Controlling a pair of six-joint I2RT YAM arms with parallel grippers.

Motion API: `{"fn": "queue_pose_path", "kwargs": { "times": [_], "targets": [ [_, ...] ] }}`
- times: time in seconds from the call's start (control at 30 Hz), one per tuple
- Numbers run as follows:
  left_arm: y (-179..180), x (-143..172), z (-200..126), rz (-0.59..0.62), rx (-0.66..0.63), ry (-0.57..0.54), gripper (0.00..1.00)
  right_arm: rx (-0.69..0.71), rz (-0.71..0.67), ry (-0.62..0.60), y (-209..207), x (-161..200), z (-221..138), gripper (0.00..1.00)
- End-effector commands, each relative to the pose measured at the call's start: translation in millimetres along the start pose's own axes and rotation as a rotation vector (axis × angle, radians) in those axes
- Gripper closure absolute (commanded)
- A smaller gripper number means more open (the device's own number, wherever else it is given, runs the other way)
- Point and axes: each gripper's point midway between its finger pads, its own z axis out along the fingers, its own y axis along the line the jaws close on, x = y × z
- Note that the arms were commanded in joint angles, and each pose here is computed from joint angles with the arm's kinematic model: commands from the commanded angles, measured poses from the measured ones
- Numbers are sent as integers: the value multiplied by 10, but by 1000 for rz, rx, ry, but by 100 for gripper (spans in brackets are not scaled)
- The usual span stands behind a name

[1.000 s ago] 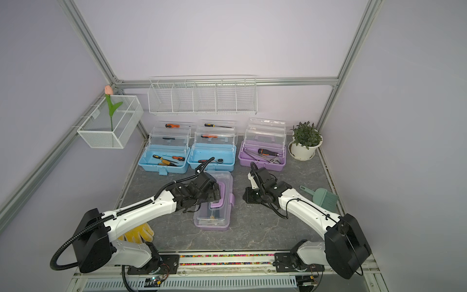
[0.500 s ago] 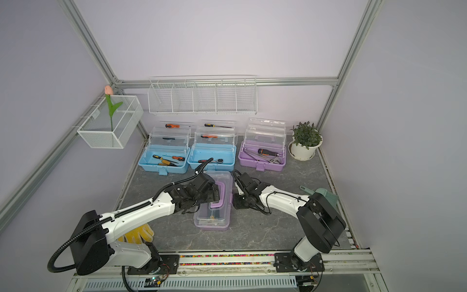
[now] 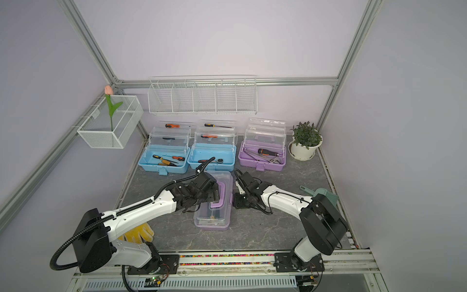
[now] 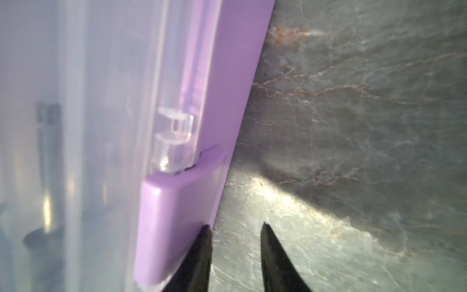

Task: Close toolboxes
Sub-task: Fasten the toolbox latch on the toolbox, then move the toolbox to the center of the board.

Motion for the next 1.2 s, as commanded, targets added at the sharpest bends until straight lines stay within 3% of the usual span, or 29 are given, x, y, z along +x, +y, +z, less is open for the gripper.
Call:
{"fn": "queue_pose_path", "kwargs": {
  "times": [0.0,0.2,0.3,0.37,0.47,0.53,0.73,0.87,1.17],
  "targets": [
    [248,232,43,112,-139,99,11,-61,-39,-77,111,-205,-337,58],
    [410,134,19,132,-197,102,22,2,-4,-157,-233,-431,-822,51],
    [472,95,35,141,-224,109,24,106,-6,-215,-494,-710,-1092,48],
    [534,45,21,152,-248,104,25,154,4,-249,-678,-927,-1232,47],
    [608,-10,12,180,-254,112,40,180,-5,-247,-805,-1178,-1326,51],
    [668,-65,0,189,-263,117,40,191,-34,-249,-810,-1338,-1354,51],
    [926,-242,-38,216,-321,139,43,185,-77,-269,-758,-1764,-1220,51],
    [1247,-371,-70,188,-382,155,51,230,-100,-257,-783,-1925,-1100,55],
    [1725,-642,-130,104,-402,147,49,264,-162,-237,-673,-2177,-728,52]
  ]
}}
